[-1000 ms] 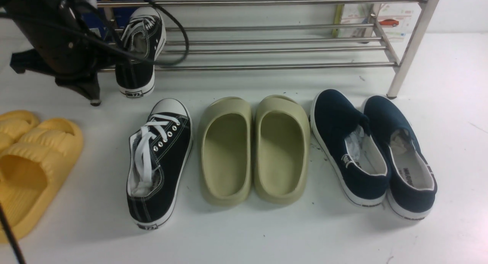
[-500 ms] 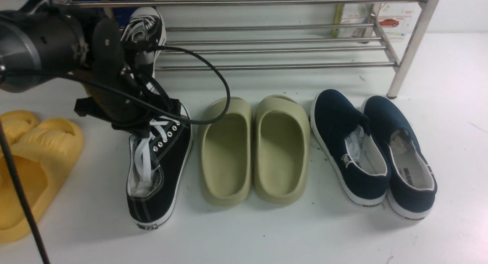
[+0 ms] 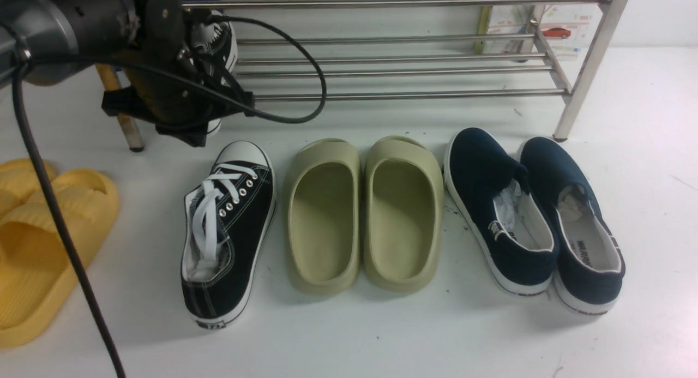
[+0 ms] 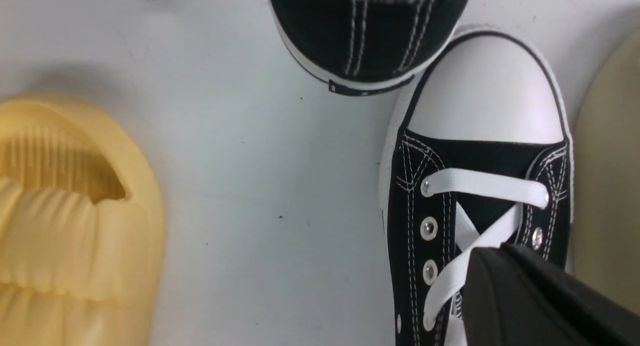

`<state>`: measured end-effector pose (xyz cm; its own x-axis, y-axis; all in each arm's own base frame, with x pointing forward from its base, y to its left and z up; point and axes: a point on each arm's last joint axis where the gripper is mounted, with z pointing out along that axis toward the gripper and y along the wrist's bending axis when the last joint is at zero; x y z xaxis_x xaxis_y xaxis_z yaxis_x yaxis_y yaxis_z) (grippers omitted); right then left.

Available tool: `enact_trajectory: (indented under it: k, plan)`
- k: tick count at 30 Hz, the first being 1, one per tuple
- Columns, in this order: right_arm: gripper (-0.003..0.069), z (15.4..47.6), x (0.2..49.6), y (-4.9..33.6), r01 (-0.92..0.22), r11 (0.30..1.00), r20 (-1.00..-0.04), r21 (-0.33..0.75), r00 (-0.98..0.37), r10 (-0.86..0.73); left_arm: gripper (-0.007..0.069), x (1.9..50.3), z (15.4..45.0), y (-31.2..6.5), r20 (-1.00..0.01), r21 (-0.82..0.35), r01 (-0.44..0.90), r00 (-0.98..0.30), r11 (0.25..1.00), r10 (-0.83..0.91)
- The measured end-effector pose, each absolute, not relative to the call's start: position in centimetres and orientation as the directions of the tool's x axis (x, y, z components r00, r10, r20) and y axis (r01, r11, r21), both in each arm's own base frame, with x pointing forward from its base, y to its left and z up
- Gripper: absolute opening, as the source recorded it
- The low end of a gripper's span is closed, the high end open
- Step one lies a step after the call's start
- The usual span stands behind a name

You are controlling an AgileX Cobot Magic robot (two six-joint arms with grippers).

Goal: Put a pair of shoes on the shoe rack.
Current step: Use the left arm to put a shoe into the shoe rack

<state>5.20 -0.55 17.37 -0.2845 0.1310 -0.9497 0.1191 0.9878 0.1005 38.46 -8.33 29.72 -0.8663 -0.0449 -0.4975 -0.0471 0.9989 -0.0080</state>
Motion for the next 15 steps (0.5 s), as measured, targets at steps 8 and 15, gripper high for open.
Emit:
enact_trajectory:
  k: [8, 15]
  plan:
    - [0.0239, 17.4, 5.2, -0.6, 0.119, 0.988, -0.950, 0.101, -0.285, 0.131, -0.0013, 36.1, 33.6, -7.5, -0.539, 0.005, -0.057, -0.841, 0.998, -0.046]
    - [0.0239, 17.4, 5.2, -0.6, 0.119, 0.988, -0.950, 0.101, -0.285, 0.131, -0.0013, 36.8, 31.9, -7.6, -0.487, 0.034, -0.045, -0.873, 0.998, -0.023]
